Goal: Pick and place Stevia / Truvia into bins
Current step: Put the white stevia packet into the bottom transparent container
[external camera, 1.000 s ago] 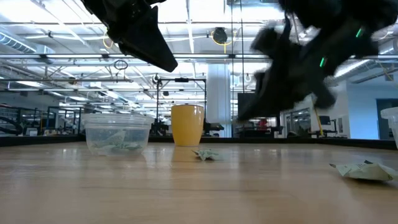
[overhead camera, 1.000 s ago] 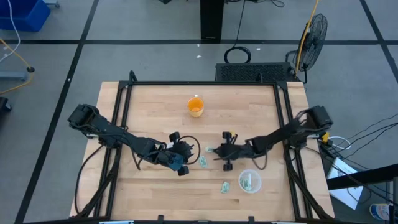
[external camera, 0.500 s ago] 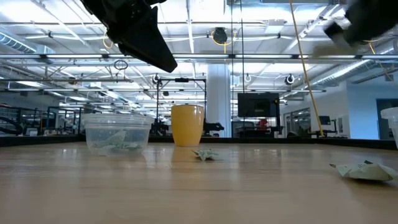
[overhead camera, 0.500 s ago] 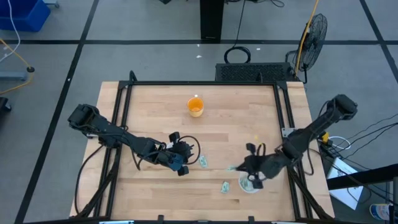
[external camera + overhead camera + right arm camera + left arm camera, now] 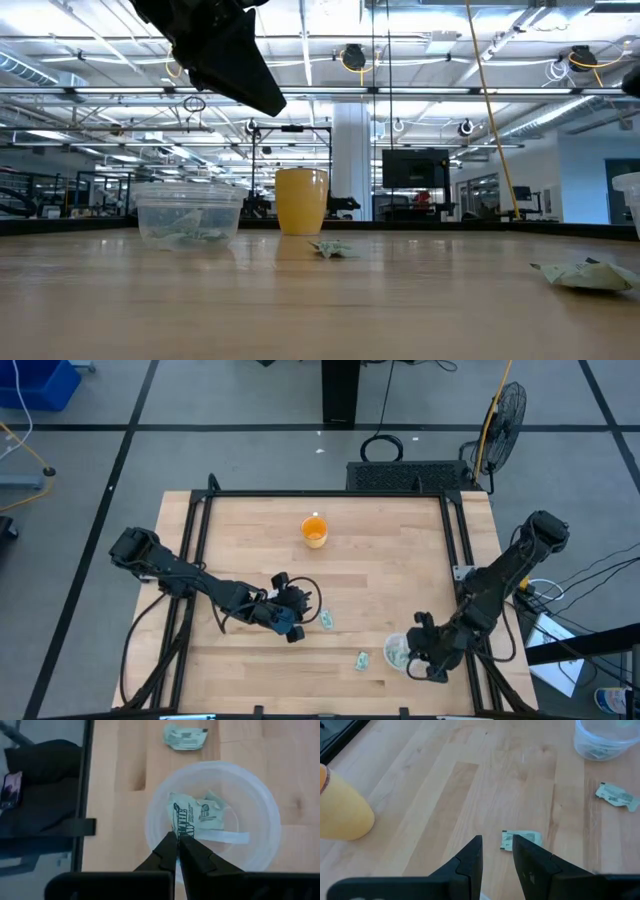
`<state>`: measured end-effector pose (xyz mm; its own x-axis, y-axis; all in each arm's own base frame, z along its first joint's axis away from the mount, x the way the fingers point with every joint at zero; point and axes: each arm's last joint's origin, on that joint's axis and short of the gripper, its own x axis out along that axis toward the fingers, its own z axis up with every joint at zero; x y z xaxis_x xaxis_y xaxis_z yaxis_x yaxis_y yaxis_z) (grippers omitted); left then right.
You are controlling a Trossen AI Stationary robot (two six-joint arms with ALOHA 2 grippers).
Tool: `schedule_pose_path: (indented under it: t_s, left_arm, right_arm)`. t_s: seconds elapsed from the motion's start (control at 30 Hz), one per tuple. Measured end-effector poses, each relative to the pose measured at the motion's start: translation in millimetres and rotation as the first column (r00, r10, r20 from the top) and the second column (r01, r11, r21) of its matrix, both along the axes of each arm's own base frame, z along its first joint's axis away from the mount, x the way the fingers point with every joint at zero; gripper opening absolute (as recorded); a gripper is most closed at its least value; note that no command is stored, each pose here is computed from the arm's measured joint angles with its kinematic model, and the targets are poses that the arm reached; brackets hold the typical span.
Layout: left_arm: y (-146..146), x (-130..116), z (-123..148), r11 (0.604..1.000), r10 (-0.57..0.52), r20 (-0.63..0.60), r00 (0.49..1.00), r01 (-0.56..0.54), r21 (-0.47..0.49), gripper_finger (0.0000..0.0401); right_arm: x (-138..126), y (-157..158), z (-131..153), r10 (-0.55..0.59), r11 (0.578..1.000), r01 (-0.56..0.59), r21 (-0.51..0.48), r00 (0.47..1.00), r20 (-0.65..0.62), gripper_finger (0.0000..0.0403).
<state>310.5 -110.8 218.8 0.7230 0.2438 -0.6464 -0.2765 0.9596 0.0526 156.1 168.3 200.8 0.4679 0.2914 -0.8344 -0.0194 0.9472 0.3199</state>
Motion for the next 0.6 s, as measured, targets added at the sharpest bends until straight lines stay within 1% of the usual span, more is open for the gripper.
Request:
schedule_pose_path:
  t_s: [0.13,0.23,0.33,0.47,0.6]
  left_arm:
    - [-0.1,0.2,0.2,1.000,0.000,0.003,1.000,0.000,-0.001,0.0113]
    - [-0.1,0.3,0.3,1.000,0.001,0.005,1.000,-0.001,-0.002,0.0113]
    - [-0.2,0.4,0.4,1.000,0.002,0.007,1.000,-0.002,-0.005,0.0113]
    - [-0.2,0.5,0.5,1.000,0.003,0.008,1.000,-0.003,-0.004,0.0113]
    - [-0.6,1.6,1.6,1.000,0.003,0.024,1.000,-0.003,-0.010,0.0113]
  right_arm:
    - [-3.4,-8.4,-15.8,-0.038,0.999,0.037,-0.029,0.999,-0.037,0.0004]
    - [-5.3,-15.8,-27.5,-0.086,0.996,0.084,-0.032,0.993,-0.077,0.0004]
    - [-6.7,-20.6,-34.2,-0.098,0.995,0.095,-0.036,0.989,-0.109,0.0004]
    - [-3.8,-21.5,-34.0,-0.096,0.995,0.094,-0.027,0.991,-0.092,0.0016]
    - [0.2,-19.7,-31.6,-0.059,0.998,0.059,-0.009,0.997,-0.045,0.0047]
